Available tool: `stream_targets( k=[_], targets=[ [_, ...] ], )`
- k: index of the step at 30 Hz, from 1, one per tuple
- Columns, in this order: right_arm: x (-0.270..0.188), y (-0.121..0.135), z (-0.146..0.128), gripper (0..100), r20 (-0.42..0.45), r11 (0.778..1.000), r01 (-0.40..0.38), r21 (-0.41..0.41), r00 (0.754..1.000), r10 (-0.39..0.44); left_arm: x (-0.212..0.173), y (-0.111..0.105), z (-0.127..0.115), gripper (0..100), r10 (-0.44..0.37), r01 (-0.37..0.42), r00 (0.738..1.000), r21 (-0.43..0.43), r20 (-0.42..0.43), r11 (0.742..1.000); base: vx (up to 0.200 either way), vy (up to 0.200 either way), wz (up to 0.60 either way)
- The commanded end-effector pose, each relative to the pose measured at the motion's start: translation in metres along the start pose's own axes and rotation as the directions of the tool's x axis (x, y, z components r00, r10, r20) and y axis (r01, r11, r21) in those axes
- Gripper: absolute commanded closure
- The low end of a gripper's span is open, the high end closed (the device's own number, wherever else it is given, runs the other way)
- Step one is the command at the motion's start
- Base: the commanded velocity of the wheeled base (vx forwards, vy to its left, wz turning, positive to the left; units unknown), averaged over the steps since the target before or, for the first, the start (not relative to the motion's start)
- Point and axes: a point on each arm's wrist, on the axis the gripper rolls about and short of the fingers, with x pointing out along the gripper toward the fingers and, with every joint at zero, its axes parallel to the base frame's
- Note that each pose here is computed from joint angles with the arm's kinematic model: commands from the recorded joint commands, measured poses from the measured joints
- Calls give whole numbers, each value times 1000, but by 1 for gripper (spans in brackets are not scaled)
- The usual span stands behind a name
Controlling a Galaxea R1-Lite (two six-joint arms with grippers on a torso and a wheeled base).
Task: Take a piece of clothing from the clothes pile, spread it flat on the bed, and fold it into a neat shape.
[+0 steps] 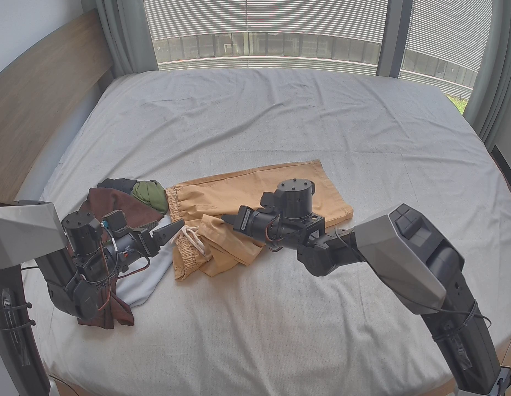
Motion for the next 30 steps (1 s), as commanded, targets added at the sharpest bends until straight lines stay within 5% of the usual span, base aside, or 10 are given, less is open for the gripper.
stream_targets(
  k=[1,10,19,20,27,28,30],
  targets=[
    [27,-23,-27,100,-52,1000,25,19,998,-24,1,5,0,0,11,-11,1000,-5,5,1000,0,0,0],
    [35,-67,-83,100,-216,978,196,75,960,-176,2,6,-1,0,13,-13,1000,-7,3,1000,0,0,0],
    [35,-58,-74,100,-184,976,200,80,966,-183,2,5,-2,0,11,-11,1000,-7,1,1000,0,0,0],
    [34,-52,-69,0,-172,978,194,83,969,-177,2,5,-2,0,11,-11,1000,-7,1,1000,0,0,0],
    [26,-15,-32,0,-74,984,161,78,985,-156,3,5,-3,0,10,-10,1000,-8,-1,1000,0,0,0],
    [14,21,2,0,-6,994,99,54,995,-99,3,6,-5,0,11,-11,1000,-9,-8,1000,0,0,0],
    [2,49,25,0,43,998,53,29,998,-54,4,6,-6,0,11,-11,1000,-11,-11,1000,0,0,0]
  ],
)
